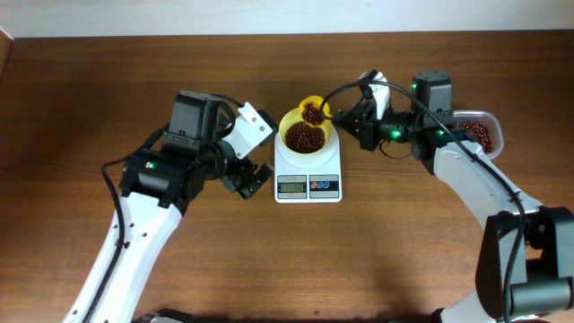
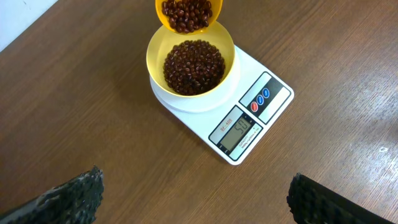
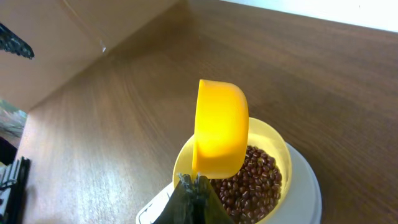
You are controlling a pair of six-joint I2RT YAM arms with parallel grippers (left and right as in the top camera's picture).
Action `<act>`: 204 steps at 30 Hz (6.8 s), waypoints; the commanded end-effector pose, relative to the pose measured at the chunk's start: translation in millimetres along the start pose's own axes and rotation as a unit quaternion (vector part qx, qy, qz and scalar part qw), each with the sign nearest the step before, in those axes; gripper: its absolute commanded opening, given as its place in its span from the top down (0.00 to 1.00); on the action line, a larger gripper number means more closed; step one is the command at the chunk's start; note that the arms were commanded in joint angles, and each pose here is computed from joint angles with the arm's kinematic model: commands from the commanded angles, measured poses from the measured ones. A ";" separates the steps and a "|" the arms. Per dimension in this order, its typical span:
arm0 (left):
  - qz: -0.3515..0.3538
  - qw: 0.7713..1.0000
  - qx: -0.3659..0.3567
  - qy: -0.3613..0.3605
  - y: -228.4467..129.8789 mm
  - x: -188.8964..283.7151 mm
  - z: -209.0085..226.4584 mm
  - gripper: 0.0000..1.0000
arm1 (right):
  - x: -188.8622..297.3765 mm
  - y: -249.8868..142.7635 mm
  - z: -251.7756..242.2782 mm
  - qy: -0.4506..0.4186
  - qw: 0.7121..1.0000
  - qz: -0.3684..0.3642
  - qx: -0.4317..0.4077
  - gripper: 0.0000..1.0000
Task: Scoop item into bowl and weigh 50g on scale
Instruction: 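Tilt the scoop with the right gripper to pour beans into the bowl, then move the scoop with the right gripper back over the bean tub, then lower the scoop with the right gripper onto the table in front, then open the right gripper and release the scoop on the table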
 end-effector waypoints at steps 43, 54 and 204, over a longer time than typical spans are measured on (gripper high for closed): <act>-0.012 1.000 -0.009 0.009 5.9 7.8 3.5 0.01 | 136.0 21.8 -72.2 0.013 0.937 -0.129 -0.324 0.96; -0.012 1.000 -0.009 0.009 5.8 7.8 3.5 0.01 | 194.8 -24.2 -58.9 -0.012 0.912 -0.129 -0.388 0.96; -0.012 1.000 -0.009 0.009 5.8 7.8 3.5 0.01 | 181.7 -126.2 72.5 -0.410 0.875 -0.250 0.056 0.01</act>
Point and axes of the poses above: each gripper's point midway between its finger pads, its own x axis back along the fingers, its own z axis along the line the jaws close on, y = z × x, the point moved 2 cm from there along x, back along the fingers, and after that the axes turned 1 degree about -x, right-handed, at the moved point
